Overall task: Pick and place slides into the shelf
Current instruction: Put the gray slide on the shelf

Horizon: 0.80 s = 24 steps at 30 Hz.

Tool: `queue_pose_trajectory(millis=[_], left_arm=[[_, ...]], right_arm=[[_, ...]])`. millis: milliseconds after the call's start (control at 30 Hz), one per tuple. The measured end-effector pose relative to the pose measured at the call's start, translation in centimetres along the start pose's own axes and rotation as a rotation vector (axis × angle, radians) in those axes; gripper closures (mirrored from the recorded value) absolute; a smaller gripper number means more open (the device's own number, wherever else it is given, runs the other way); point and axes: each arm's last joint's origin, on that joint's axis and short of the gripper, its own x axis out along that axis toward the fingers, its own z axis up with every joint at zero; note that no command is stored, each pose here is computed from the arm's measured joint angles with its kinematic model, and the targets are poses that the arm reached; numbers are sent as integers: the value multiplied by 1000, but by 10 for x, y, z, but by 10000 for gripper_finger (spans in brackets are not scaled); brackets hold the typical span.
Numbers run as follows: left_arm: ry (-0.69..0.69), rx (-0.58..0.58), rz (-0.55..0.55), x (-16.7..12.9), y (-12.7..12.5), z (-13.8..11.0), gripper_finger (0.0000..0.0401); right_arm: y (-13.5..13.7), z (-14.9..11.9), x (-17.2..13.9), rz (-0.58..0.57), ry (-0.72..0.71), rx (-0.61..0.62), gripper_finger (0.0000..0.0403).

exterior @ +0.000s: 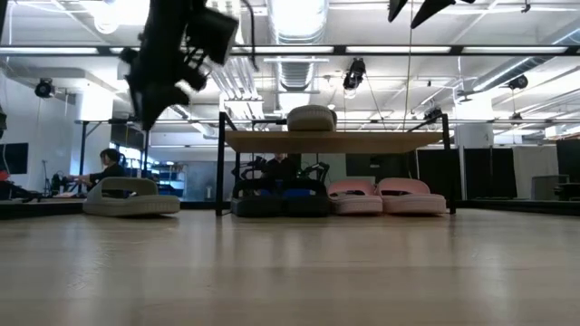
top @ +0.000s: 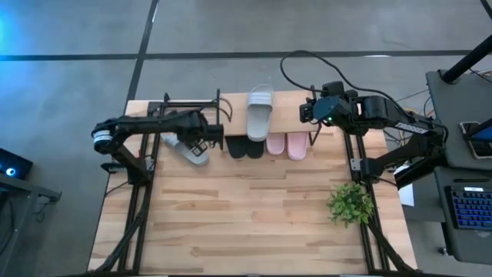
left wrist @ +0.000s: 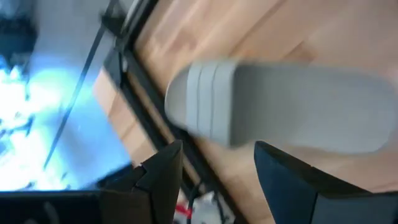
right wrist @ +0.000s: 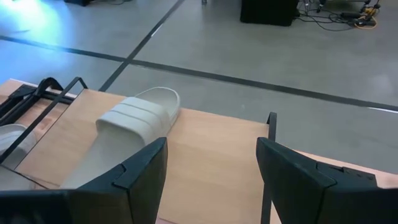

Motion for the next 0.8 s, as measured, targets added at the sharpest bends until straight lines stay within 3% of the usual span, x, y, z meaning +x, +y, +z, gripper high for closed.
queue_pose_trajectory(millis=[300, 800], left_arm=[[143, -1, 72, 40, -16, -25, 216], [98, -18, 26, 36, -16, -23, 216]], right_arm=[[-1, 1, 2, -8, -1, 7, 165], [0, -1, 3, 0, 17, 8, 165]])
